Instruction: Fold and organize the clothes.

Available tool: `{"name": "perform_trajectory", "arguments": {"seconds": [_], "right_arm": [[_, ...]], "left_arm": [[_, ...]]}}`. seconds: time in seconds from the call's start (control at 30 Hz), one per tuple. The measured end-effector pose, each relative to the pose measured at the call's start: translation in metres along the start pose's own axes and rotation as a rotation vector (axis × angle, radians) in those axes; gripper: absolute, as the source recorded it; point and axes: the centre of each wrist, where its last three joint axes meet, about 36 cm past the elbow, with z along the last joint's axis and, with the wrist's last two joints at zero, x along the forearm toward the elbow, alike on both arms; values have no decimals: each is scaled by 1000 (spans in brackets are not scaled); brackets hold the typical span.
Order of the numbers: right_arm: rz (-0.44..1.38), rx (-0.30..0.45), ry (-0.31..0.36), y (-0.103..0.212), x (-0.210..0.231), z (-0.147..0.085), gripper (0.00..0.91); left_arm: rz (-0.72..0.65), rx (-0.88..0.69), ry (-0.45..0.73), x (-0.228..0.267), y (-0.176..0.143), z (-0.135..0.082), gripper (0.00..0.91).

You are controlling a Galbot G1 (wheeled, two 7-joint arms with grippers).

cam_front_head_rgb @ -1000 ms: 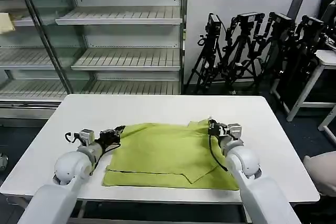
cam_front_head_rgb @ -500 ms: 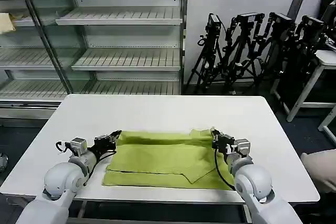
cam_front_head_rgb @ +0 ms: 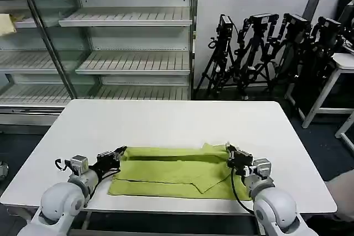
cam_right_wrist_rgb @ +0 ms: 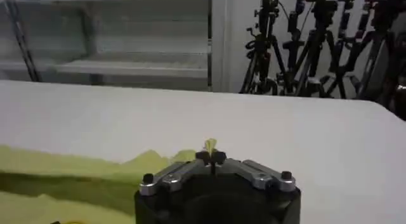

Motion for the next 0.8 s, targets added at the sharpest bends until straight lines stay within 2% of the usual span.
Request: {"name": "perform_trajectory", "arguments": {"seconds": [0.8], "right_arm": [[-3, -3, 20, 9, 27, 5, 0]], "left_arm": [[-4, 0, 21, 10, 1, 10, 10]]}}
